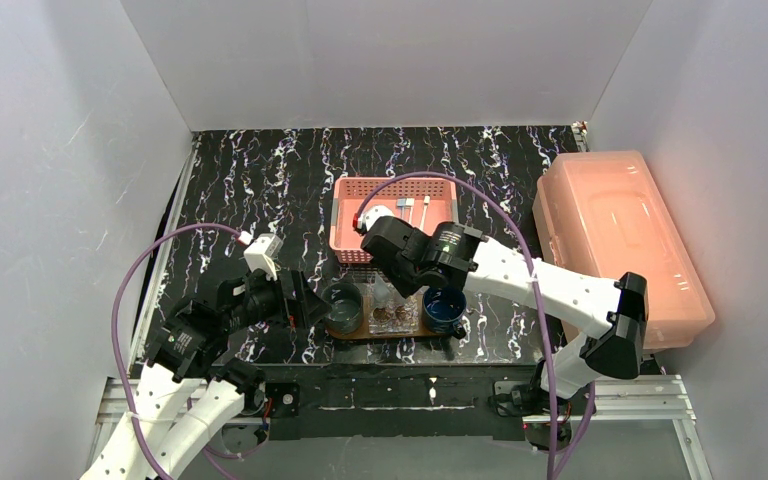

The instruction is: Prepare toiletry sets of a toothbrush and toothpaste on the tray

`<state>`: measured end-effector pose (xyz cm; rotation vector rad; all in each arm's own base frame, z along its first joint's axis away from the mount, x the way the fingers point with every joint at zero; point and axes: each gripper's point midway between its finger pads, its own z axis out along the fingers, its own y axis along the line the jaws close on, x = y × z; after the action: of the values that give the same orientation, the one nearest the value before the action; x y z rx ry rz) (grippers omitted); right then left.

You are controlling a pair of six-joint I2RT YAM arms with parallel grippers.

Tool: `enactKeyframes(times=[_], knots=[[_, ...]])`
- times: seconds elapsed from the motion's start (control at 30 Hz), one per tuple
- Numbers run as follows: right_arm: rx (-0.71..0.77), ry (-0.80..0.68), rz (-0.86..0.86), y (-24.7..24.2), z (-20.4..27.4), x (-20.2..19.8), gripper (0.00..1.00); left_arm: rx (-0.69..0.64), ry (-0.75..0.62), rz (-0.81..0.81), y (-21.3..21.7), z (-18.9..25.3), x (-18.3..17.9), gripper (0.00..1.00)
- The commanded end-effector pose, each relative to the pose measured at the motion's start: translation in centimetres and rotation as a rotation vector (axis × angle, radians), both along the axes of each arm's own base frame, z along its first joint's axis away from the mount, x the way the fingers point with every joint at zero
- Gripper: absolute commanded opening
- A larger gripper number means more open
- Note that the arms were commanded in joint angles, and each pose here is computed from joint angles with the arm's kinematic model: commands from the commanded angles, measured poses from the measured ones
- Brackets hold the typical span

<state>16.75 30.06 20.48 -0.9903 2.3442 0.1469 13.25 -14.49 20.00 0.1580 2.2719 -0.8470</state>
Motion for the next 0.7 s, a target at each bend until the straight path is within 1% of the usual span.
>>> enactKeyframes(times=[0.0, 0.67], knots=[[0.032, -0.021, -0.001, 0.6, 0.2, 0.6, 0.01, -0.002, 0.000, -0.016, -0.3, -0.2, 0.1, 0.98], [0.004, -0.009, -0.013, 0.8, -2.2, 0.8, 0.03, 0.001, 0.007, -0.022, -0.4, -0.3, 0.1, 0.98]])
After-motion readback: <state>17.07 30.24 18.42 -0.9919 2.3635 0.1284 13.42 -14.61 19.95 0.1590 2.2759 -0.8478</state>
